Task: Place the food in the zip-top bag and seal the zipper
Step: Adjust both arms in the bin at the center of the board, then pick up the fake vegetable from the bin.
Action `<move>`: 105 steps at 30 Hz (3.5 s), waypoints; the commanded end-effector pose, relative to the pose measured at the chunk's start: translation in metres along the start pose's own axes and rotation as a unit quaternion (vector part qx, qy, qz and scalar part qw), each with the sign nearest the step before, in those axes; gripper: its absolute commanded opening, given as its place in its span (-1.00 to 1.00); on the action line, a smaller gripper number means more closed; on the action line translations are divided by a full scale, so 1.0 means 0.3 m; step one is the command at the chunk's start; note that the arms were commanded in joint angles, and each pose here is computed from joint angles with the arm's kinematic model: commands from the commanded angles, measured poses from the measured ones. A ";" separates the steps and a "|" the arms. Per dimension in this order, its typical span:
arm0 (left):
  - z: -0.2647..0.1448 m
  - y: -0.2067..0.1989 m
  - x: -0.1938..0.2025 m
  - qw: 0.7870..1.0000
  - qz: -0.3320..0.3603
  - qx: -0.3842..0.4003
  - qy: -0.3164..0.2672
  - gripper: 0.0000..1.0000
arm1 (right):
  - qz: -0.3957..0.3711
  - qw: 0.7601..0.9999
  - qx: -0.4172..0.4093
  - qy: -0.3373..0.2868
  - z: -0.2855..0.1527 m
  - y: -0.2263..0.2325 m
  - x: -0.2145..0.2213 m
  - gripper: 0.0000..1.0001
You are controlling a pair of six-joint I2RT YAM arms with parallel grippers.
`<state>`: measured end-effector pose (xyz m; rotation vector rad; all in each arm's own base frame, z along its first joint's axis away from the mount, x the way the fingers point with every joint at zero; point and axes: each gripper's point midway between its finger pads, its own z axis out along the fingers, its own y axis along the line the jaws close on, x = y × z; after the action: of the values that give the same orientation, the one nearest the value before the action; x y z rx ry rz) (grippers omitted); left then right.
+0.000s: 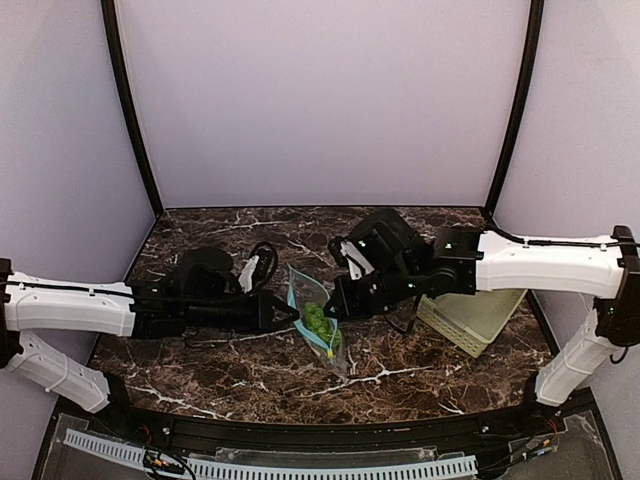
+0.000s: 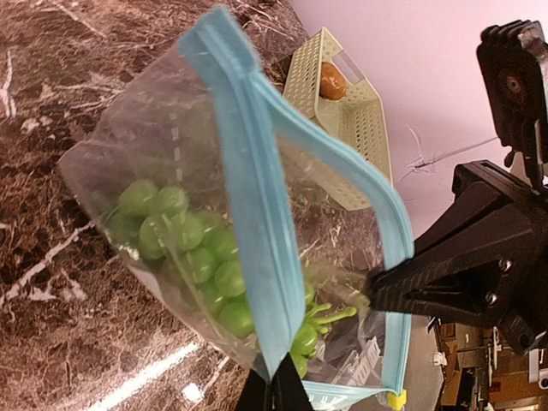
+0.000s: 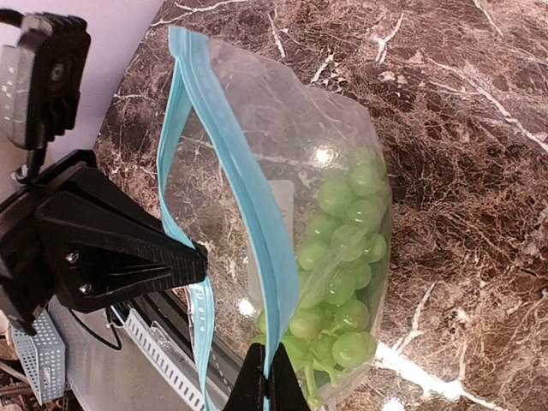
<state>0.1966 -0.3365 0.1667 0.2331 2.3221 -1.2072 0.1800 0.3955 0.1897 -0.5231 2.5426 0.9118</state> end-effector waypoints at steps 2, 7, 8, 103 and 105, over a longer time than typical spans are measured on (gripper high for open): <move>0.001 -0.091 -0.081 0.999 0.042 0.012 -0.009 -0.99 | -0.039 0.999 0.010 -0.025 -0.064 0.049 -0.052 -1.00; 0.046 -0.051 -0.045 1.000 0.021 0.011 0.005 -0.99 | -0.015 0.998 0.060 0.011 0.030 -0.066 0.034 -1.00; 0.055 -0.025 -0.026 1.000 0.008 0.007 0.010 -0.99 | -0.010 0.997 0.071 0.028 0.059 -0.096 0.068 -1.00; -0.018 0.018 0.026 1.000 -0.008 0.017 0.013 -0.99 | 0.183 0.916 0.350 -0.068 -0.466 -1.580 -0.195 0.97; -0.018 0.018 0.027 1.000 -0.008 0.017 0.013 -0.99 | 0.183 0.923 0.333 -0.068 -0.446 -1.570 -0.195 0.97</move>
<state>0.1901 -0.3351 0.1596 0.2529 2.3445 -1.2564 0.4054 -0.0235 0.0669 0.2563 2.6719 0.0801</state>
